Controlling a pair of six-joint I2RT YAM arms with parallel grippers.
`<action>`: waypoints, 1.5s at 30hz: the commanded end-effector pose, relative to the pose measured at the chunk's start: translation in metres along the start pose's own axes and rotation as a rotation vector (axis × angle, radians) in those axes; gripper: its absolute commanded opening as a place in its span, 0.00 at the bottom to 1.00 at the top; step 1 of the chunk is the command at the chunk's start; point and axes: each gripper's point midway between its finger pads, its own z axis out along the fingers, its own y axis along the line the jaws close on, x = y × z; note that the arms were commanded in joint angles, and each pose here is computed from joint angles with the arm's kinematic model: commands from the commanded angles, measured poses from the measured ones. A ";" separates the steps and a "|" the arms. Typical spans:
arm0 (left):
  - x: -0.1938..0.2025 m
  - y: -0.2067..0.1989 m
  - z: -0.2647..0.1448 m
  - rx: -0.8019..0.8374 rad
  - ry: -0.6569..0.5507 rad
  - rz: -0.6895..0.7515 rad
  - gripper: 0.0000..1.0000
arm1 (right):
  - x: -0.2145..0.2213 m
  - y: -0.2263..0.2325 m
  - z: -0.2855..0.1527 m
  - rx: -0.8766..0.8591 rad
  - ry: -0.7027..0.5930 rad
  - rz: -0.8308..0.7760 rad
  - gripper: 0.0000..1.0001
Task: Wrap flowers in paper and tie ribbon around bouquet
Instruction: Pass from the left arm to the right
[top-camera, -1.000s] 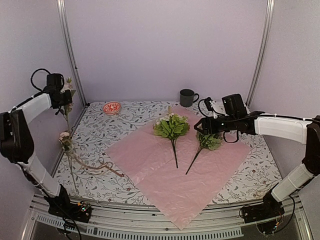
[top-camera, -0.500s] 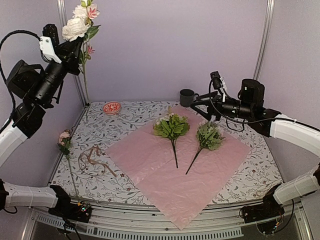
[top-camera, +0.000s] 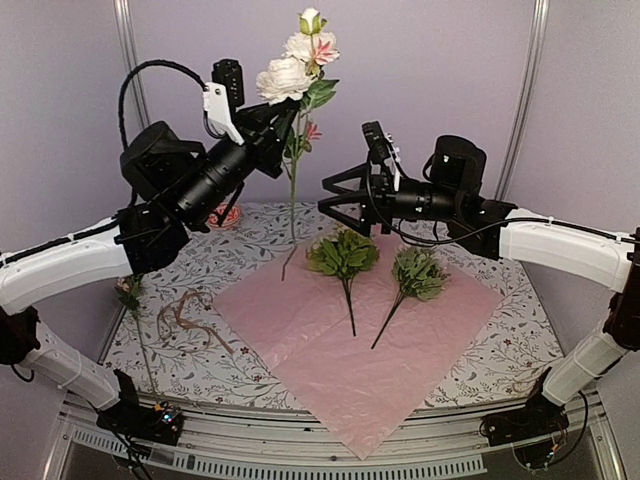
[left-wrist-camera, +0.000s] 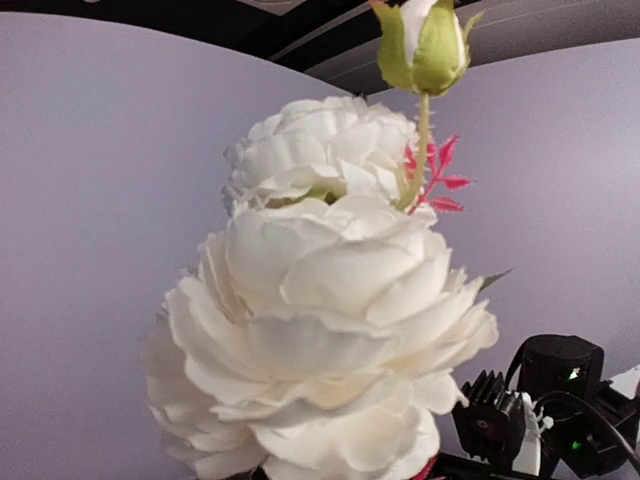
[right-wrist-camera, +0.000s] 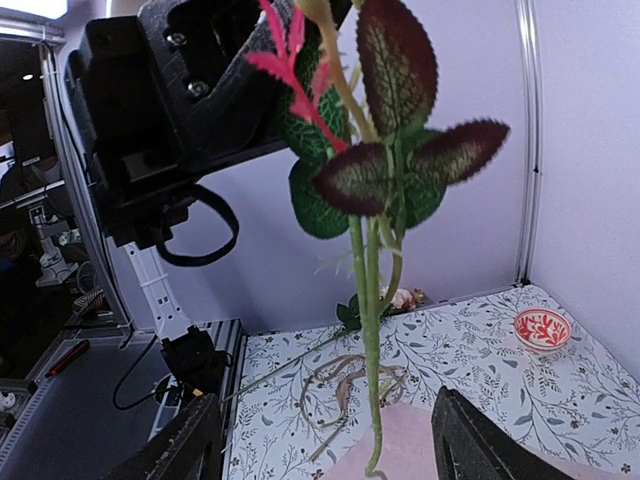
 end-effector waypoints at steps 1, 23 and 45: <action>0.003 0.002 0.012 -0.201 -0.001 -0.107 0.00 | -0.004 -0.024 -0.005 0.160 -0.001 0.043 0.74; 0.032 -0.024 0.028 -0.321 0.029 -0.103 0.00 | 0.037 -0.054 -0.005 0.345 0.117 0.034 0.57; 0.030 -0.057 -0.038 0.204 0.234 0.063 0.79 | -0.041 -0.002 -0.065 0.009 0.013 -0.069 0.00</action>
